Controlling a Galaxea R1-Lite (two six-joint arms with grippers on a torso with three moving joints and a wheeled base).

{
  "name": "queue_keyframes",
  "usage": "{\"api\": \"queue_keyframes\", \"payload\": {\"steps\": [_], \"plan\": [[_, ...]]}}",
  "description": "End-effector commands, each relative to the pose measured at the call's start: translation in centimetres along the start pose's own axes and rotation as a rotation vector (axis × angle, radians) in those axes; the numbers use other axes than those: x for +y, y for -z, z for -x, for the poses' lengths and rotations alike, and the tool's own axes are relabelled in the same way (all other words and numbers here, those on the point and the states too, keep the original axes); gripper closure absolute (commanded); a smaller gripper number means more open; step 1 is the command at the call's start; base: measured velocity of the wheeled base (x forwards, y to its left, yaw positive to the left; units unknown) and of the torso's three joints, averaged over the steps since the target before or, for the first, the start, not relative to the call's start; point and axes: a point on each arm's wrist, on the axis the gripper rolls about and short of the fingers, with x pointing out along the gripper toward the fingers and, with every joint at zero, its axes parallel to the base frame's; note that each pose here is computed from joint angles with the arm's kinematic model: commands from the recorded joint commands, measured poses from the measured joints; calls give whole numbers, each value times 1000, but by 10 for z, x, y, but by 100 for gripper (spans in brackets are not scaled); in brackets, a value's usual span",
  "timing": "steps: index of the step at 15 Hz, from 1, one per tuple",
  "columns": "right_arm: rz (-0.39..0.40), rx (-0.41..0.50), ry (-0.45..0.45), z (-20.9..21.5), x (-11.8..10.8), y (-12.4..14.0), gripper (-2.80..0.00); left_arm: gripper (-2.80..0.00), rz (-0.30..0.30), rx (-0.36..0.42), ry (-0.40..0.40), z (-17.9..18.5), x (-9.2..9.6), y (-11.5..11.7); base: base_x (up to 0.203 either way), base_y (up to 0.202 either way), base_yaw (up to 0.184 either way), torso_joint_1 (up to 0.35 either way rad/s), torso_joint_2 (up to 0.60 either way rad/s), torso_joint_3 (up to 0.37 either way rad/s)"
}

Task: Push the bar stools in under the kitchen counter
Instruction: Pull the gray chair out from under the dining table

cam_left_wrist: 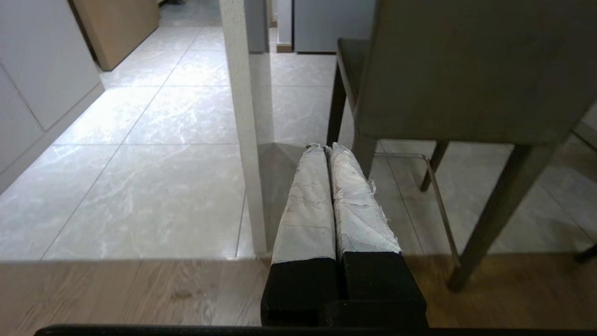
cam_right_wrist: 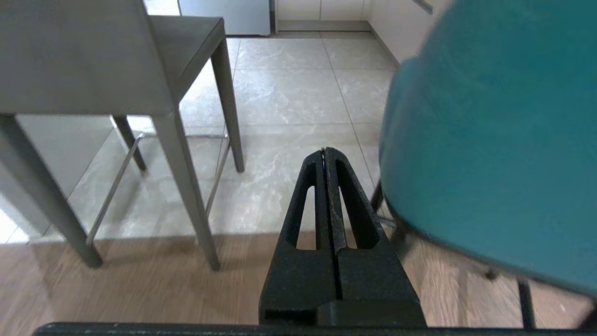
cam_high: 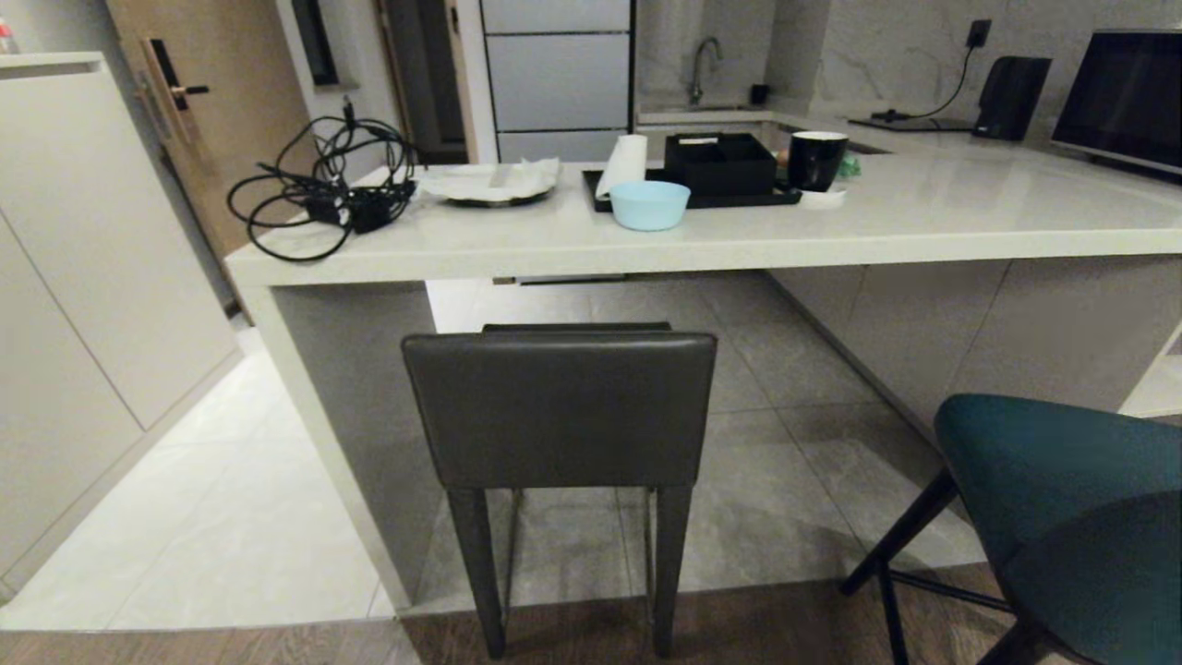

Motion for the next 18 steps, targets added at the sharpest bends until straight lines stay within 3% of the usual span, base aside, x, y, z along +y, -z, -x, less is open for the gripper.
{"api": "queue_keyframes", "payload": {"steps": [1,9,18], "plan": [[1,4,-1,0,0,0,0,0,0,18,-1,-1,0,5,194,0,0,2,2,-2],[-1,2,1,0,0,0,0,0,0,18,-1,-1,0,5,176,0,1,5,2,1],[-2,3,1,0,0,0,0,0,0,18,-1,-1,0,5,0,0,0,0,0,0]]}}
